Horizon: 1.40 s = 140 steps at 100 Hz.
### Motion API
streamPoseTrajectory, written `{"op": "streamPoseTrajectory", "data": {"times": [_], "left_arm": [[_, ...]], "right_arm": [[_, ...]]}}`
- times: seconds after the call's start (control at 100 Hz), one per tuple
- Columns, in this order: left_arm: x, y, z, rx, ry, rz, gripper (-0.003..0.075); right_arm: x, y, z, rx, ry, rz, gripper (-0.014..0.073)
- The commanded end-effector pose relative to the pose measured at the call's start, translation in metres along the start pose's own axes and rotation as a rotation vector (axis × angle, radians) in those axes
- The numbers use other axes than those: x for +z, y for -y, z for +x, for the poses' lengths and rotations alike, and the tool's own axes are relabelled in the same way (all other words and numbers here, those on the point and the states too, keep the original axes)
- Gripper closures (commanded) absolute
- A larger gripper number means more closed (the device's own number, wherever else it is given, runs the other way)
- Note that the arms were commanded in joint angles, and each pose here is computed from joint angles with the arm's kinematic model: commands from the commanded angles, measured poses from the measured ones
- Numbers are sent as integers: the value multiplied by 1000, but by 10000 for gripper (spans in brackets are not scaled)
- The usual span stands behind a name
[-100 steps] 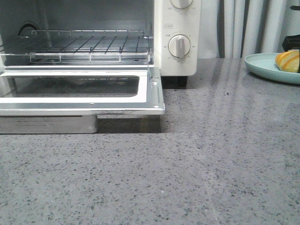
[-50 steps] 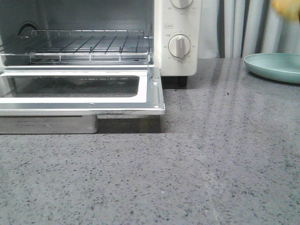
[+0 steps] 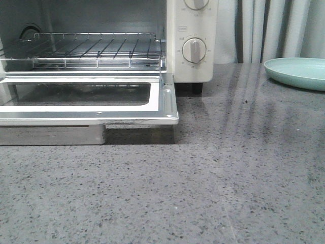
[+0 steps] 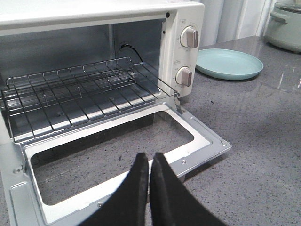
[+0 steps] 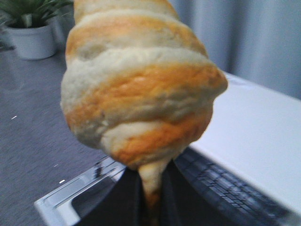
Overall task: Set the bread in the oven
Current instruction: 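Carry the croissant into the open oven with the right gripper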
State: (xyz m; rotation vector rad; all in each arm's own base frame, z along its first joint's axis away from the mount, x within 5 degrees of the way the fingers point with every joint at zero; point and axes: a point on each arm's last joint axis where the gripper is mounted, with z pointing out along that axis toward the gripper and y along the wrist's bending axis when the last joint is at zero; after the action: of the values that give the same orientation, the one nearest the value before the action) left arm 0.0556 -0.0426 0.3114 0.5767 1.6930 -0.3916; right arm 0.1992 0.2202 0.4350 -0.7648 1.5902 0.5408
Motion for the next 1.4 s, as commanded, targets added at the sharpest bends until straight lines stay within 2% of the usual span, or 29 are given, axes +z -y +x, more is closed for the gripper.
{"op": "streamPoseTrajectory", "data": {"times": [0.0,0.15,0.32,0.52,0.75,1.03,1.18,1.27,1.39], "left_arm": [[-3,-3,-17,-21,101,-30,741],[-3,-2,-17,-52,107,-16,741],[-3,1,-18,-105,112,13,741],[-3,2,-15,-108,83,31,741],[-3,3,-15,-113,78,36,741],[-3,3,-15,-113,75,39,741],[-3,3,-14,-112,69,42,742],[-3,3,-14,-112,68,42,741],[-3,3,-14,-112,68,42,741]], "right_arm": [[6,-23,-9,-49,55,-69,662],[37,-36,19,-35,-78,-101,662],[67,-22,41,-7,-172,-56,662],[88,-2,40,39,-254,-4,662],[111,0,42,39,-314,4,662],[126,12,49,62,-325,34,657],[127,22,50,134,-322,68,548],[127,29,50,191,-309,92,424],[126,32,50,181,-306,103,221]]}}
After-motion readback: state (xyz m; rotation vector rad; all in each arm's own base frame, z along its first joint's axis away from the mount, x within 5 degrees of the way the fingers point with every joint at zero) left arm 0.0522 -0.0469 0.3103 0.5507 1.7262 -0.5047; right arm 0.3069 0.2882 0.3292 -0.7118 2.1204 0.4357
